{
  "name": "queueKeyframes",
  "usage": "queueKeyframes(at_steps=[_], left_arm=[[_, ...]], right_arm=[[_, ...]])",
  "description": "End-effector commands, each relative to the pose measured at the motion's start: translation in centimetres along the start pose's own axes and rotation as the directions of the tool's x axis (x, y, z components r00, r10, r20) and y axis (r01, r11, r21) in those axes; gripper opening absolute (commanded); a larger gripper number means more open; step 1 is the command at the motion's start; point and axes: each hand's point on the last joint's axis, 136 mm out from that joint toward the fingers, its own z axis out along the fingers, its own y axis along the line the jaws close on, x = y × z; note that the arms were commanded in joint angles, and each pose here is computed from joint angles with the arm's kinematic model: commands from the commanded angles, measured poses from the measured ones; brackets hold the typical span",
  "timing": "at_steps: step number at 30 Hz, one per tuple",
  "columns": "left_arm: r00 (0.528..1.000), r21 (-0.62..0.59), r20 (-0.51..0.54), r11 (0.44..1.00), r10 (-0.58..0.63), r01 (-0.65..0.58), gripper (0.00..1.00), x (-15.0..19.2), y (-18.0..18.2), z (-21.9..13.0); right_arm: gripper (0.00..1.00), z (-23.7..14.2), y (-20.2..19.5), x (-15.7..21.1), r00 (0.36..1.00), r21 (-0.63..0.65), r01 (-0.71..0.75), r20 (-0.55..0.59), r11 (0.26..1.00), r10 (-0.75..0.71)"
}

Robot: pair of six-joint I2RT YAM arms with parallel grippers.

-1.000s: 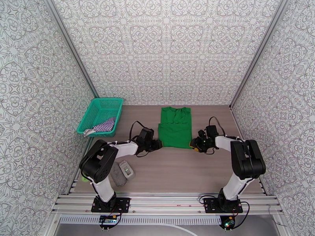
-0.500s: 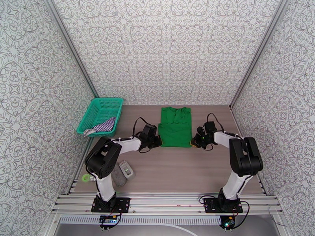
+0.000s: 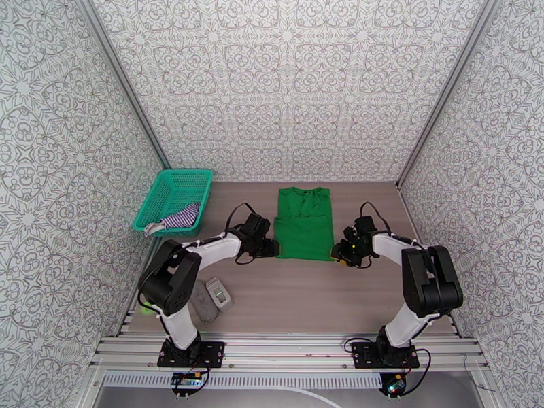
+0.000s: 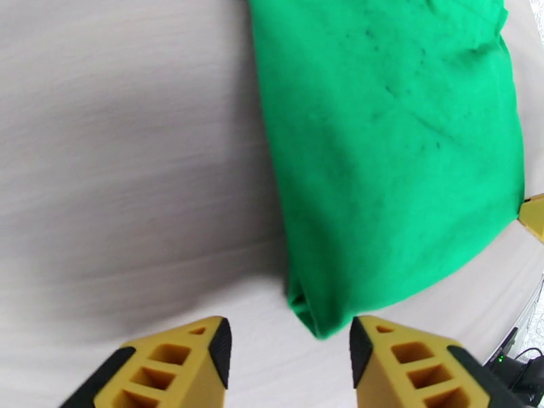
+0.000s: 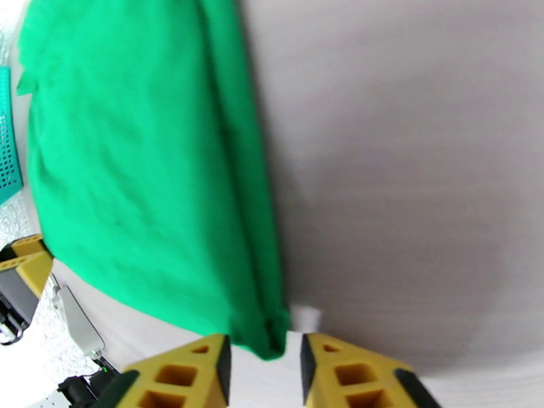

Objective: Fold and stack the mixed laundry pile

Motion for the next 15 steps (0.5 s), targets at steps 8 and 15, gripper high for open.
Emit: queueKeyframes(at_steps=[8,15], left_arm=[[0.98,0.184,0.05,0.966,-0.192,0.18,0.58,1.3,-1.5,0.1],[0.973,0.229,0.034,0.949,-0.229,0.215,0.55,1.2,-2.7,3.1]], right_arm=[[0.44,0.0,0.6,0.3,0.995,-0.122,-0.099,-0.003,0.987,0.1],[0.4,1.0,0.5,-0.3,0.994,-0.141,-0.11,-0.005,0.984,0.11]])
